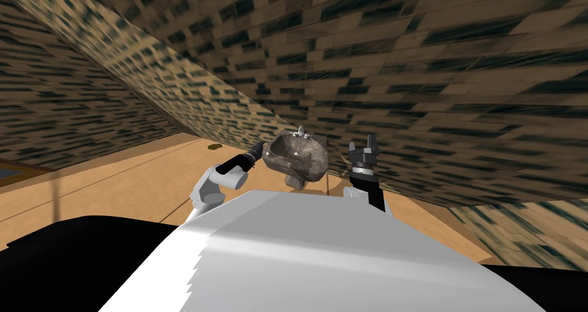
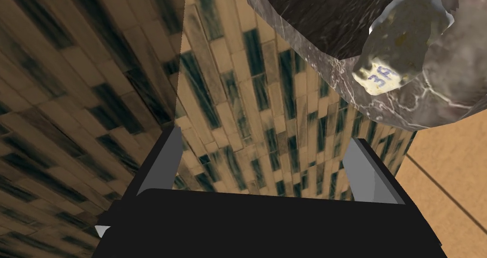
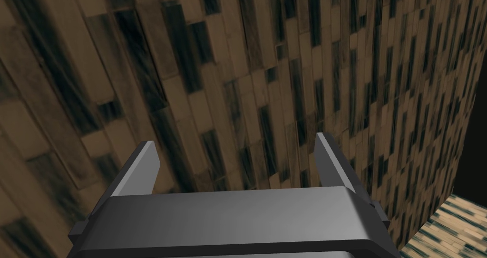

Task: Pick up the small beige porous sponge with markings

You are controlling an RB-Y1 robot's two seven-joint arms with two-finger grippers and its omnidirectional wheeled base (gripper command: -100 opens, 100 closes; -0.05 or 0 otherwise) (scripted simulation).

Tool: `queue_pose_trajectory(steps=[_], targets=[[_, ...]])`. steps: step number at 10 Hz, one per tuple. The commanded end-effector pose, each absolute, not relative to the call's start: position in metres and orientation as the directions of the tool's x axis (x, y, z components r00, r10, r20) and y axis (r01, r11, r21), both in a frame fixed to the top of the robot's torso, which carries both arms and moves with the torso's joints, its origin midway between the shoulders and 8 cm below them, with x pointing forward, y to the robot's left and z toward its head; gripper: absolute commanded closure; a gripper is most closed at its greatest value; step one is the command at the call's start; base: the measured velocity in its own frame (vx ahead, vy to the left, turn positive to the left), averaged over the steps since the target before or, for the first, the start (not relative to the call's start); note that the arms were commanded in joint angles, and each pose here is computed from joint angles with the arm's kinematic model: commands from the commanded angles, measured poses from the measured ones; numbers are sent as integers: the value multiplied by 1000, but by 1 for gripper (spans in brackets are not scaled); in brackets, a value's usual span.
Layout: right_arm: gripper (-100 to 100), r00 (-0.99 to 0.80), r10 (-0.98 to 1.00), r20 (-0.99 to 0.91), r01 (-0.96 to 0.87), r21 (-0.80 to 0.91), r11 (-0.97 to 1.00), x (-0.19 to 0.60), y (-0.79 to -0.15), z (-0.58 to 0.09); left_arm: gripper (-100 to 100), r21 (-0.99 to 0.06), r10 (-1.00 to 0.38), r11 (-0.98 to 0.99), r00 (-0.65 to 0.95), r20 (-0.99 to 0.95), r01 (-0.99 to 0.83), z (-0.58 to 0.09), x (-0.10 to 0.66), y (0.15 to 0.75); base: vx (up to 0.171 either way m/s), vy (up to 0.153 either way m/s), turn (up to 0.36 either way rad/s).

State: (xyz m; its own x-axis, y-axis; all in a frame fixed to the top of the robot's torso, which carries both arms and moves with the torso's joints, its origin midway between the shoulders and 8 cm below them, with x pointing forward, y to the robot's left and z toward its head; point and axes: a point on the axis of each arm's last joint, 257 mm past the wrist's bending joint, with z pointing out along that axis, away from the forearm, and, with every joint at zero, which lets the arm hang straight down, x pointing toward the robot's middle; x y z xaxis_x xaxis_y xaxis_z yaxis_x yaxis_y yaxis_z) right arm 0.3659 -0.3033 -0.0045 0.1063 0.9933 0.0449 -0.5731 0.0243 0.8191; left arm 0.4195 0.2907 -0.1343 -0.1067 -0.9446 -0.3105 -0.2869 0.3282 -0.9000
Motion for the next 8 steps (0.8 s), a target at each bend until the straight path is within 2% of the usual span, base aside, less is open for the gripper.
queue_pose_trajectory(steps=[1,8], targets=[[0,106,993,45,-573,819,24,366,-303,-5,-100,-880,-939,343,-105,-327,-329,-143,417,297,40,-46,36],[0,106,993,45,-573,819,24,366,-303,-5,-100,-795,-922,375,-104,-372,-477,-175,404,323,50,-54,30]])
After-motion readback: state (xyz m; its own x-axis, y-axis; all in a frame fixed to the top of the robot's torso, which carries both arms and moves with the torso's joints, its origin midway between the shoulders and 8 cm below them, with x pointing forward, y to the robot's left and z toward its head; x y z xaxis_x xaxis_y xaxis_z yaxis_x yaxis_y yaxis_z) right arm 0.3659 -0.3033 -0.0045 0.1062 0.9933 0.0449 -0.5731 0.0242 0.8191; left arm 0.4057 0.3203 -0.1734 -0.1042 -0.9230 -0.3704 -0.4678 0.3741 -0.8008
